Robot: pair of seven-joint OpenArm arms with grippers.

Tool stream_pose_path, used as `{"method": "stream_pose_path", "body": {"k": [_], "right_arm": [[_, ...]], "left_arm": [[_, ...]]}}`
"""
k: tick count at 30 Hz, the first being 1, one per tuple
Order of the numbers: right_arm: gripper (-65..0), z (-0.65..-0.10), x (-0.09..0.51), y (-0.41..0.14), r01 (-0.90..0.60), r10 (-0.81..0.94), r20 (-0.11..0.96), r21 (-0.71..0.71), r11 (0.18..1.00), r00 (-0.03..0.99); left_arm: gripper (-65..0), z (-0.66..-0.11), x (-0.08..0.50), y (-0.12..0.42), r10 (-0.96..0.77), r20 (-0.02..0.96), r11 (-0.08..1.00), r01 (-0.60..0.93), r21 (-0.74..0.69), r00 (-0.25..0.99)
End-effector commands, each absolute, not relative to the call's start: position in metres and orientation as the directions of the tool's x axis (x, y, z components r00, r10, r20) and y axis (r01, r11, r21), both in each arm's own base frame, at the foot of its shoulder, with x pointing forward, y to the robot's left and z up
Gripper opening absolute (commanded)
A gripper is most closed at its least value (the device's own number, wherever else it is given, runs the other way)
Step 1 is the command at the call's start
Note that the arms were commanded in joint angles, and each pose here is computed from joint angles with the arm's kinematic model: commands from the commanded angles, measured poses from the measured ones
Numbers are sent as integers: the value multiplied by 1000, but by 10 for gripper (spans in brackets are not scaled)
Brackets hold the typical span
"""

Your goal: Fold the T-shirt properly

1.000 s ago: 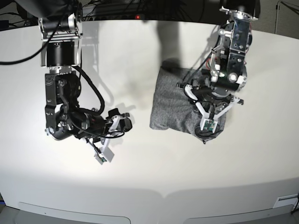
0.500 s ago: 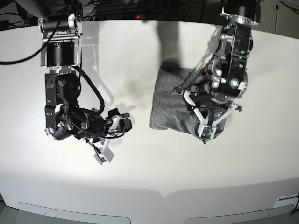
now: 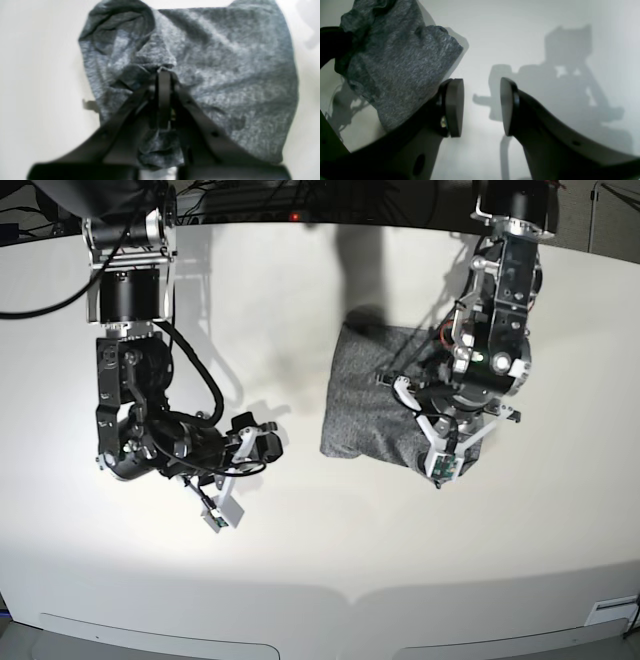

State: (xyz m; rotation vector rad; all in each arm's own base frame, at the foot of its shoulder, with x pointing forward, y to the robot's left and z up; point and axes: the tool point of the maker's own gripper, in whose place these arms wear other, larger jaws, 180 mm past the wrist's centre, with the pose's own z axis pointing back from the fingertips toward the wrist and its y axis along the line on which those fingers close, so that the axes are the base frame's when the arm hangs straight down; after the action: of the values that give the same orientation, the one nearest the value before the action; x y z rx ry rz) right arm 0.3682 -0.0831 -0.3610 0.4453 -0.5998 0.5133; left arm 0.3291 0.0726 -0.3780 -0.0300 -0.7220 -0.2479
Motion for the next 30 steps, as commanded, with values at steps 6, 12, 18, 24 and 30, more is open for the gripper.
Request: {"method": "stream_pose_path", "body": {"k": [6,12,18,24,30], "right_arm": [[-404,-343,381,-82,-586,309,674,228,778,671],[-404,-343,381,-82,-586,310,672,228,778,672],[-404,-343,381,-81,-586,308,675,228,778,671],[-404,-342,382,-81,-586,305,678,228,777,669],[-404,-342,382,-81,-586,305,679,228,777,668]], "left_arm": [[-650,-364,342,86,-265,683,963,216,159,681],[-650,-365,341,128,-339,636,937,187,296,693],[-650,-374,325,177,-342,525,913,142,383,779],[-650,-374,320,197,-346,486,897,131,423,803],[-650,-382,307,201,-325,425,897,133,422,845]]}}
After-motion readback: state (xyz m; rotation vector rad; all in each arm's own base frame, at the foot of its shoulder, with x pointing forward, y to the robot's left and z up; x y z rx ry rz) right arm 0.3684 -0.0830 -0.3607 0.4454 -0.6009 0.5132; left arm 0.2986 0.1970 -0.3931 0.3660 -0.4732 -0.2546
